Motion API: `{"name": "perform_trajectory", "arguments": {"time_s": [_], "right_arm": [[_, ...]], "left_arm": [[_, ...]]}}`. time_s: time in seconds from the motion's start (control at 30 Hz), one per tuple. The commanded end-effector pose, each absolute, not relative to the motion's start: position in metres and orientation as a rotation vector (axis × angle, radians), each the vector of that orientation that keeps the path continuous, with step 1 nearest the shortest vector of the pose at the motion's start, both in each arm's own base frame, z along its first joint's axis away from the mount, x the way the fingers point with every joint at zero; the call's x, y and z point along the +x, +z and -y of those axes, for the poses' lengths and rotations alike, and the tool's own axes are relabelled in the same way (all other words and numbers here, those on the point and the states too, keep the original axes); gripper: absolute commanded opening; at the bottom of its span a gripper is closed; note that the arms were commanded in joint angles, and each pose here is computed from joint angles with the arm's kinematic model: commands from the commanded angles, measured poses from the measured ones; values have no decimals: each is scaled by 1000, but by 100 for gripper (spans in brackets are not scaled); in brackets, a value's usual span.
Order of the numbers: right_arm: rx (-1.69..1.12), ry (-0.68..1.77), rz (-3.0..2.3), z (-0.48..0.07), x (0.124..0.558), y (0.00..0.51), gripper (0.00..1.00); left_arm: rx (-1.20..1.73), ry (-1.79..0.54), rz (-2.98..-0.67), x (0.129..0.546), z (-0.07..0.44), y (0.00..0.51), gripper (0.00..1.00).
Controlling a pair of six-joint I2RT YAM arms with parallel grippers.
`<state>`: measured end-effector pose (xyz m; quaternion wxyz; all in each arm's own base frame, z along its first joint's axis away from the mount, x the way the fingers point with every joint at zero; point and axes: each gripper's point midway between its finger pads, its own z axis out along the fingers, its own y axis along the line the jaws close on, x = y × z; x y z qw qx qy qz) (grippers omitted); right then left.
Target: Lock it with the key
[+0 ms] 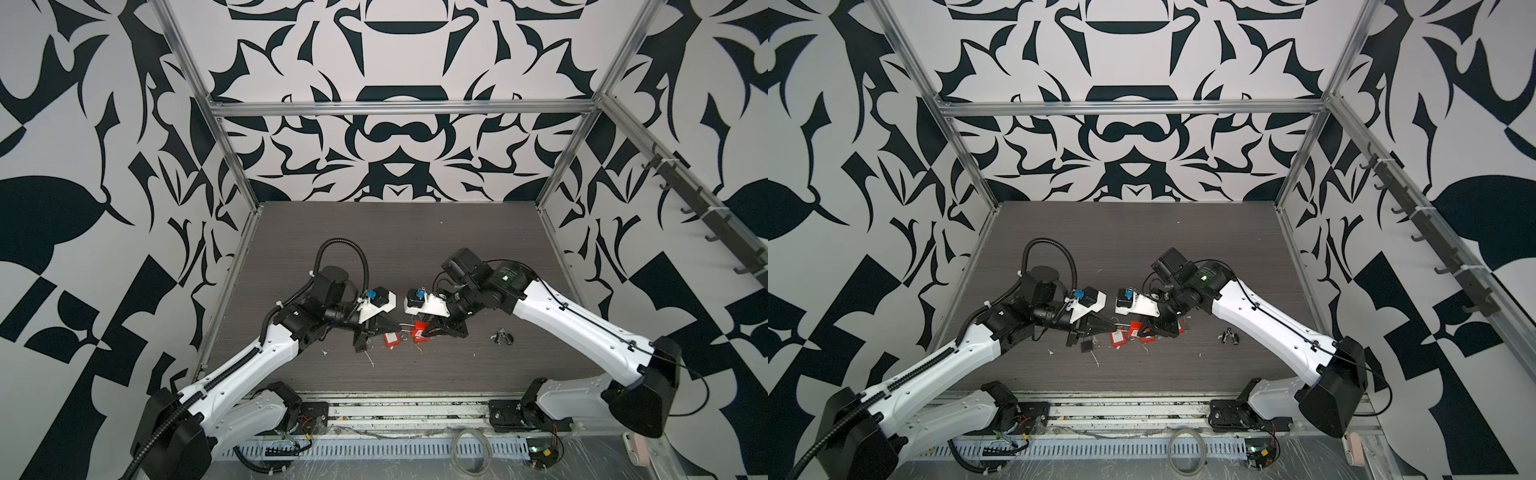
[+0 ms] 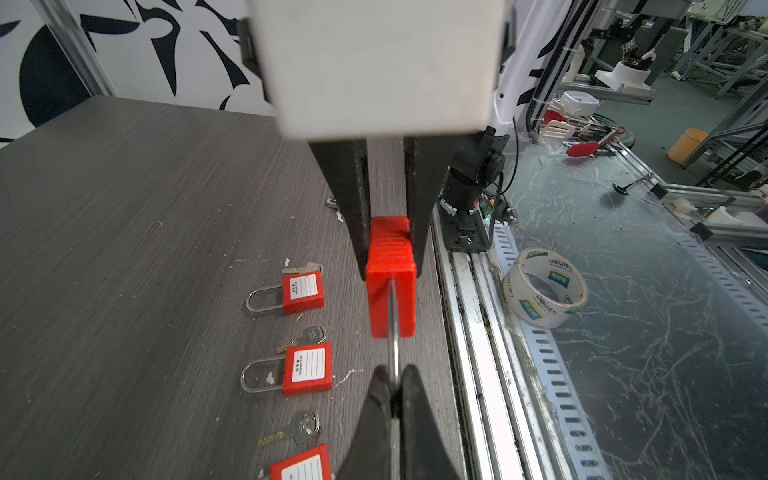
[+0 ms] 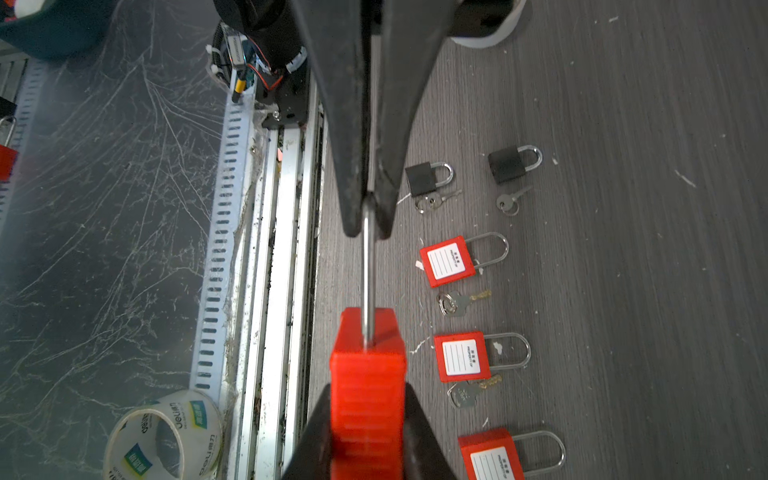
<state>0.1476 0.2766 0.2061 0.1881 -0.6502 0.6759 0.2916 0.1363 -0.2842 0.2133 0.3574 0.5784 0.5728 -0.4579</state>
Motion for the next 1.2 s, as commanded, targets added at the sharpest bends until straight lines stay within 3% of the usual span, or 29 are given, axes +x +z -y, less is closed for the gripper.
{"name": "perform_trajectory", "arguments": {"time_s": [0.0,0.1,0.23,0.33,0.63,1.0,1.17], "right_arm": [[-1695,902,-1518,-332,173,270,12],[-1724,830,-1538,-323,174,264,21],[-1812,756,-1644,-290,162,242,50],[-1818,703,-1750,-265,157,234,56],[-1743,666,-1920,-220,152,226,54],[-1728,898,-1946,-246,151,220,48],[-1722,871,-2019,-247,160,204,44]], "left_arm": [[1511,-1227,-1418,129,297,215,0],[1516,-1176,-1435,134,295,215,0],[1499,-1136,-1454,144,284,222,0],[1475,-1121,-1449,151,275,231,0],[1509,-1139,-1404,147,272,245,0],[1516,-1143,-1405,146,276,247,0],[1517,-1154,-1402,145,278,247,0]]}}
